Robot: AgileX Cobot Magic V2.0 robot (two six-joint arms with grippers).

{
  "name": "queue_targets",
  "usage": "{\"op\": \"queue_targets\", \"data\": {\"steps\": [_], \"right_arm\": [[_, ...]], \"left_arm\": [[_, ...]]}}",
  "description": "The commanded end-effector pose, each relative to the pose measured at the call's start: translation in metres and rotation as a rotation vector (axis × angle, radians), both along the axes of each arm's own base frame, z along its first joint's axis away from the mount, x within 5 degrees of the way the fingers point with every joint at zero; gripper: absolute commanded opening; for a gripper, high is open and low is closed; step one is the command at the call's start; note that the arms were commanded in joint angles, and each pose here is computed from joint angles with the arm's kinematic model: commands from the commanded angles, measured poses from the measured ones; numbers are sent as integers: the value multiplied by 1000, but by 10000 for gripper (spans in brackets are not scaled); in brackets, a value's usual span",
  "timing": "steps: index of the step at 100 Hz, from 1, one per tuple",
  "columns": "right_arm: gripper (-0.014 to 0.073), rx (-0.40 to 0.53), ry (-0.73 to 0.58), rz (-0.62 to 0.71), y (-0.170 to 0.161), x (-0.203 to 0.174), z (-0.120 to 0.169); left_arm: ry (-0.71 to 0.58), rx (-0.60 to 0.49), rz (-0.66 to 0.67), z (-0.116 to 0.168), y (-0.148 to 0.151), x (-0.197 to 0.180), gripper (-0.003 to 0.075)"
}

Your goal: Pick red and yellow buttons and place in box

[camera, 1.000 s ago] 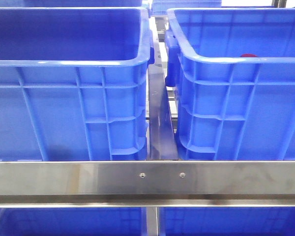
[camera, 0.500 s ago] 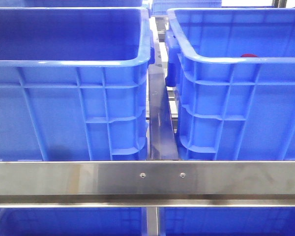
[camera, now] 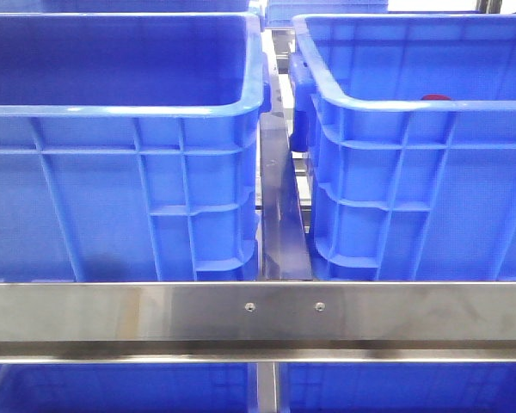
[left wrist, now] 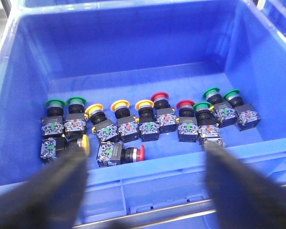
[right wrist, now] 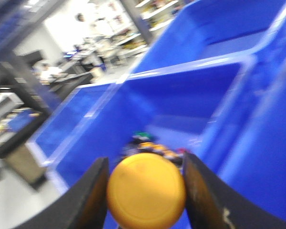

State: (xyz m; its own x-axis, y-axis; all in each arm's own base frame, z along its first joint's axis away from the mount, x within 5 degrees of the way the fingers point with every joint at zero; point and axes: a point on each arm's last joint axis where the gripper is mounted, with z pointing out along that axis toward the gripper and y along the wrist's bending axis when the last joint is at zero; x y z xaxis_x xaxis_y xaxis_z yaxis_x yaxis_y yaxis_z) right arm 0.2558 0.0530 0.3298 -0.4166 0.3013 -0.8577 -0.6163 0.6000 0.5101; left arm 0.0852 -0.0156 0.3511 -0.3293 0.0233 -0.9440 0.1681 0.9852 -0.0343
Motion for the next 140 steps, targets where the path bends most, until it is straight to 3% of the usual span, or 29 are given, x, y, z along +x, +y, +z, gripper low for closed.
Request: {"op": "queue_targets", "data": {"steps": [1, 13, 37, 46, 57, 94, 120, 140], "right_arm": [[127, 61, -121, -110, -8, 2, 27], [126, -46, -161, -220, -16, 9, 29], [118, -321, -218, -490, -40, 25, 36], [118, -450, -208, -584, -51, 33, 32], [118, -539, -164, -646, -61, 49, 24], [117, -539, -45, -688, -113, 114, -17], [87, -505, -14, -611, -117, 143, -48], [87, -511, -2, -618, -122, 159, -56]], "left_arm": [[-109, -31, 7, 15, 0, -1, 197], [-109, -31, 7, 15, 0, -1, -21], [-109, -31, 7, 15, 0, -1, -19], [-110, -31, 7, 15, 0, -1, -19], [-111, -31, 7, 15, 0, -1, -19], [-116, -29, 8, 15, 1, -1, -19], [-119, -29, 8, 16, 1, -1, -19], [-119, -29, 8, 16, 1, -1, -19]]}}
